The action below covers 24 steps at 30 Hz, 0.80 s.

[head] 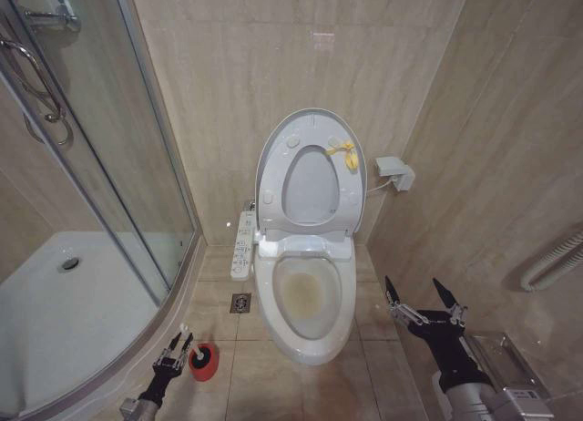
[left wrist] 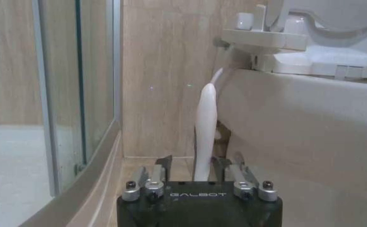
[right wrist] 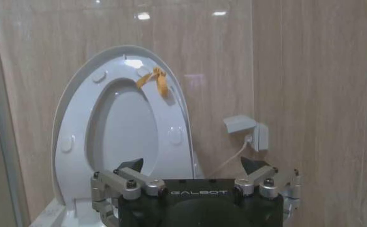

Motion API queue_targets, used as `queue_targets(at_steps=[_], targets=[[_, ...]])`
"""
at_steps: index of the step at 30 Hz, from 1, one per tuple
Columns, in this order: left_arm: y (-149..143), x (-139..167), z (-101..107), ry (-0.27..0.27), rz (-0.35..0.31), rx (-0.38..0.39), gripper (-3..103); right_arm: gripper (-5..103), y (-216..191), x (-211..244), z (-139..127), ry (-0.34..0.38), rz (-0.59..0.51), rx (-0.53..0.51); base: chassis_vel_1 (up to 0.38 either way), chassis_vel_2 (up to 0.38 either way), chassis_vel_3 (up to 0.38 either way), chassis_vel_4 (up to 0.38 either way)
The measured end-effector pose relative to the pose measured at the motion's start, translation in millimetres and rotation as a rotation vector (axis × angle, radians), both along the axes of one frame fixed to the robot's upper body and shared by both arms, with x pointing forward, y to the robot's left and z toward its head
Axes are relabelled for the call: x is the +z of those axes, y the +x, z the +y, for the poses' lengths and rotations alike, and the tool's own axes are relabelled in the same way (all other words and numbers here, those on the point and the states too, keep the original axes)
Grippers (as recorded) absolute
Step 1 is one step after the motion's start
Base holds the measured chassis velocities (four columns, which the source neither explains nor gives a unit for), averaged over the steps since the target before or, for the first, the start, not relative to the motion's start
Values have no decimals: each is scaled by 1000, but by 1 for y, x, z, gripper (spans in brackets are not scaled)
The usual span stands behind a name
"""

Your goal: Open the toilet lid, clean the toilet bowl with a toilet brush, close the toilet lid, and flush.

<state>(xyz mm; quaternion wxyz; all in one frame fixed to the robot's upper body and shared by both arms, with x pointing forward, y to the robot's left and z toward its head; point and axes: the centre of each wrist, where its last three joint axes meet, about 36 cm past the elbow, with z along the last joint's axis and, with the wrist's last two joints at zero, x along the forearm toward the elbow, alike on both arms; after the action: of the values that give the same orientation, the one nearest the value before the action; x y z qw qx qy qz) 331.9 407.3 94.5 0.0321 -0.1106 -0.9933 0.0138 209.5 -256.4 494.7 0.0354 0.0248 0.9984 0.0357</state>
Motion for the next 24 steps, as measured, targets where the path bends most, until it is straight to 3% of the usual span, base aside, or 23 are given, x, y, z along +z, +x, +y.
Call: queue_targets(at_steps=[2, 3, 10, 11, 18, 19, 24], targets=[[-2, 0, -1, 0, 0, -3, 32, 100, 0, 0, 0, 0, 0, 0, 0, 0, 0, 0], [-4, -1, -1, -1, 2, -4, 58, 100, 0, 0, 0, 0, 0, 0, 0, 0, 0, 0], [-12, 2, -5, -9, -13, -18, 58, 100, 0, 0, 0, 0, 0, 0, 0, 0, 0, 0], [-13, 4, -7, -14, -20, -22, 85, 100, 0, 0, 0, 0, 0, 0, 0, 0, 0, 0], [-6, 30, -28, -50, -119, -24, 85, 100, 0, 0, 0, 0, 0, 0, 0, 0, 0, 0], [-1, 39, -31, -54, -141, -28, 100, 100, 0, 0, 0, 0, 0, 0, 0, 0, 0, 0], [13, 81, -43, -74, -198, -33, 100, 100, 0, 0, 0, 0, 0, 0, 0, 0, 0, 0]])
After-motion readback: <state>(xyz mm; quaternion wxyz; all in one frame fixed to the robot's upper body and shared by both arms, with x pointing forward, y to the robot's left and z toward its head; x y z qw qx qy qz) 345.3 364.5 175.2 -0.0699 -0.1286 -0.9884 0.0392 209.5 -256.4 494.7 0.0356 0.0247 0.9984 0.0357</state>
